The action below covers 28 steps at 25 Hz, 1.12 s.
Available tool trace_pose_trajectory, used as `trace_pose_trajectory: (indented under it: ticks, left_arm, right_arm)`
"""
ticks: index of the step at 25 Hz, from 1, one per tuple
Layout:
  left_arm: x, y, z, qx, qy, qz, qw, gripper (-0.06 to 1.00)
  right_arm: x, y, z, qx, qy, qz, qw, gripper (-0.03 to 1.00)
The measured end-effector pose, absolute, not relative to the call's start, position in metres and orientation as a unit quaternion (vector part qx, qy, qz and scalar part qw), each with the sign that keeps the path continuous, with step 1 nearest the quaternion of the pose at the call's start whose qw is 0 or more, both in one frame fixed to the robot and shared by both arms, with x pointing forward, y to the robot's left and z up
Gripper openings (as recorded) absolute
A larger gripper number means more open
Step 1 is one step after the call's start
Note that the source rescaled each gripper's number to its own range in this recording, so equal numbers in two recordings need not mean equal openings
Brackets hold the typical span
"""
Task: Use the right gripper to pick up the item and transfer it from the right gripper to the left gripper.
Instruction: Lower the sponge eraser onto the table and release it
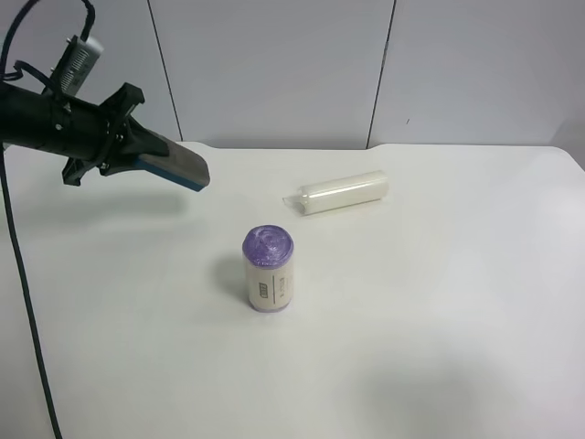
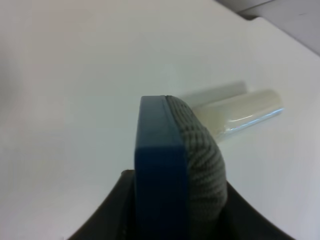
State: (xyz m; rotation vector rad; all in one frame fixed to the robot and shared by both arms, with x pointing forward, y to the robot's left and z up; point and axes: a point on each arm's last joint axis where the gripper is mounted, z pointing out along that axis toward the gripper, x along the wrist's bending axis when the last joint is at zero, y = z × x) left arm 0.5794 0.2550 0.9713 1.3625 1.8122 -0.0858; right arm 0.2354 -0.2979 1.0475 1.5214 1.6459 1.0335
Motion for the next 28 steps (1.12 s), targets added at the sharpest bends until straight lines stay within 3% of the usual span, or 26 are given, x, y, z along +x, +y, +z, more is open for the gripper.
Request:
trace_pose_trajectory:
  ticks: [8,23,24,25,28]
  left_arm:
    - [0.582,0.257,0.948,0.605,0.697,-0.019,0.385,0.0]
    - [0.576,0.267,0.937,0.706,0.636,0.043,0.307,0.01]
    - [0.576,0.268,0.937,0.706,0.637,0.044,0.306,0.07]
    - [0.577,0.268,0.937,0.706,0.637,0.044,0.306,0.2]
    - [0.578,0.269,0.937,0.696,0.647,0.053,0.306,0.77]
  right_arm:
    - [0.235,-0.298,1.047,0.582,0.629,0.395,0.33,0.99]
    - [0.235,-0.298,1.047,0.582,0.629,0.395,0.33,1.0]
    - [0.235,-0.298,1.047,0.582,0.629,0.395,0.33,1.0]
    - [0.235,-0.298,1.047,0.582,0.629,0.395,0.33,1.0]
    - [0.235,-0.298,1.047,0.582,0.629,0.395,0.33,1.0]
